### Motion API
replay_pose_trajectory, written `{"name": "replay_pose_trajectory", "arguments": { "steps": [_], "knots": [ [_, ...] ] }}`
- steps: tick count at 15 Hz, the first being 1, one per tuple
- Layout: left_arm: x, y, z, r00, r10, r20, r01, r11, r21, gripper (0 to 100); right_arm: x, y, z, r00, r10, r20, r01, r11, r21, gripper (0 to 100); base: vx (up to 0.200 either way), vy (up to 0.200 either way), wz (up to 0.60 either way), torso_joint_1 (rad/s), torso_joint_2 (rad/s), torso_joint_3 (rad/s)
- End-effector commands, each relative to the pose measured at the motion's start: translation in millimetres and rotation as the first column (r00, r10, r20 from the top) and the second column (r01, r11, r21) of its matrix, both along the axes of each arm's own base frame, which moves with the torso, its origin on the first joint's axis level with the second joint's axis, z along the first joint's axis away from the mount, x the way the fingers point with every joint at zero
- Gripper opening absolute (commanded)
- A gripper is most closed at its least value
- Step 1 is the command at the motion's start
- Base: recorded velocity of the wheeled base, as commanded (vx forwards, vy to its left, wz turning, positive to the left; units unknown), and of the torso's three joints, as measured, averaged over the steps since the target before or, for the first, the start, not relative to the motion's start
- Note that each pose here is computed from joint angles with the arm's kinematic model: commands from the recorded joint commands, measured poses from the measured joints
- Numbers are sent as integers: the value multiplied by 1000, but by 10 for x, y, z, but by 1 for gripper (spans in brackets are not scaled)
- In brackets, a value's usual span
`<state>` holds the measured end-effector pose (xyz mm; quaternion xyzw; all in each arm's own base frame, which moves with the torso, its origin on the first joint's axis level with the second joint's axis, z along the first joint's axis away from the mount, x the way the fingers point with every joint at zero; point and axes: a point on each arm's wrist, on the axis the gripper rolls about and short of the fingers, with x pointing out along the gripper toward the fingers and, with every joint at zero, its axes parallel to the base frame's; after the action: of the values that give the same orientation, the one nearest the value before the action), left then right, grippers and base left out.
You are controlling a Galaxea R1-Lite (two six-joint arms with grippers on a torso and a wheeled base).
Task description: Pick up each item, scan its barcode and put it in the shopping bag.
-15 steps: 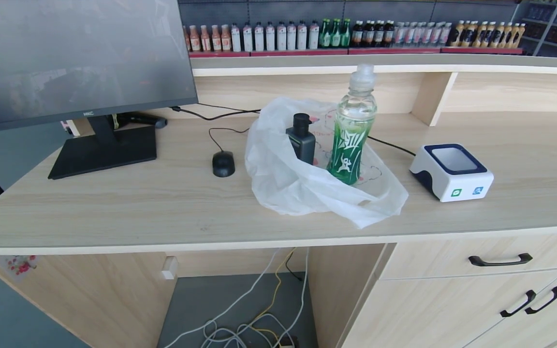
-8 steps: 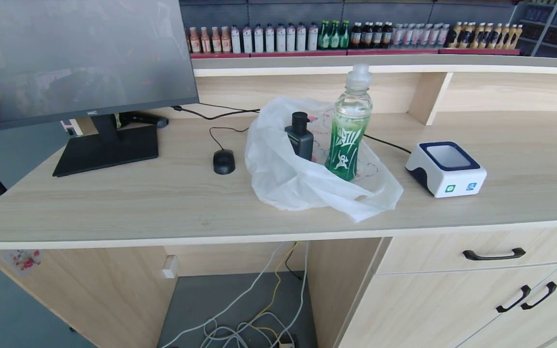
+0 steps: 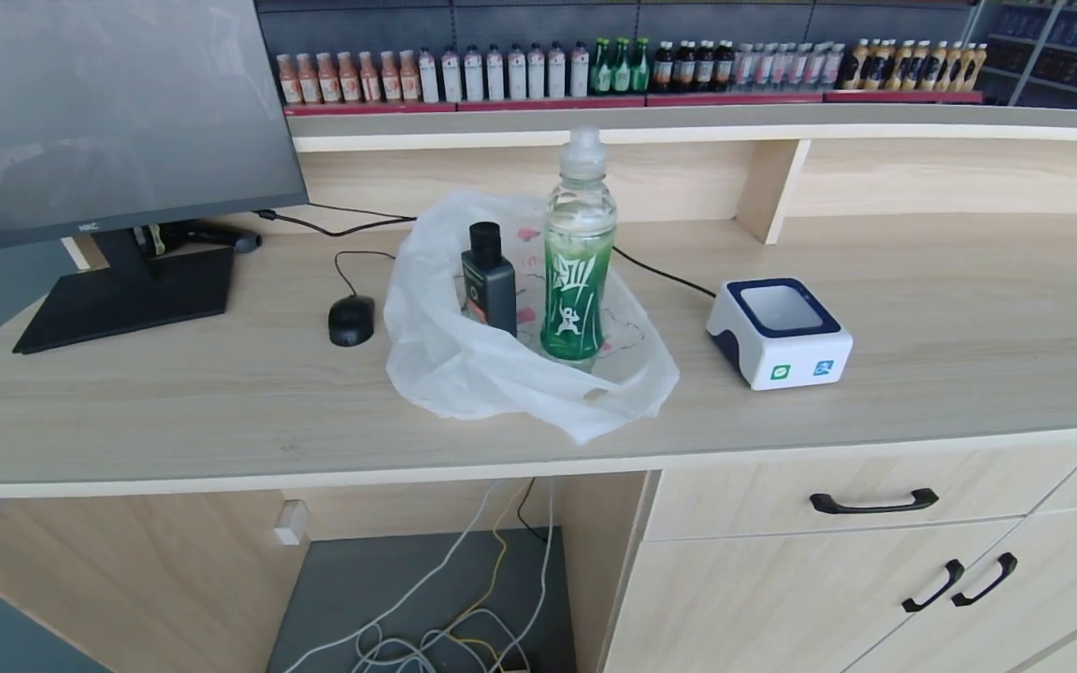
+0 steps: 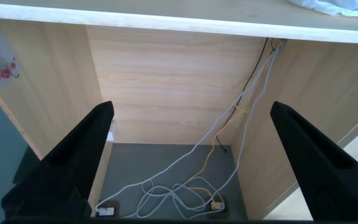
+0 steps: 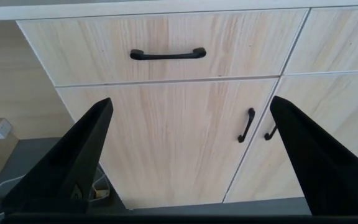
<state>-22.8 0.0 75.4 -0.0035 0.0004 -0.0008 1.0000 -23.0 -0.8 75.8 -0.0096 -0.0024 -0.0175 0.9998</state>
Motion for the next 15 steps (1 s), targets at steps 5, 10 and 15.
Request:
{"name": "replay_pose_trajectory", "arguments": {
  "steps": [5,10,15],
  "knots": [
    [0,0,0,1000,2,1,-2,1000,-1,100,2,0,0,1000,1,-2,-1,1000,-1,100,0,-200,0,-2,4,1],
    [0,0,0,1000,0,1,0,1000,-1,100,2,0,0,1000,0,-2,0,1000,1,100,0,-200,0,-1,2,3],
    [0,0,0,1000,2,1,-2,1000,-1,100,1,0,4,1000,0,0,0,1000,1,100,0,-200,0,0,4,0]
  ]
}}
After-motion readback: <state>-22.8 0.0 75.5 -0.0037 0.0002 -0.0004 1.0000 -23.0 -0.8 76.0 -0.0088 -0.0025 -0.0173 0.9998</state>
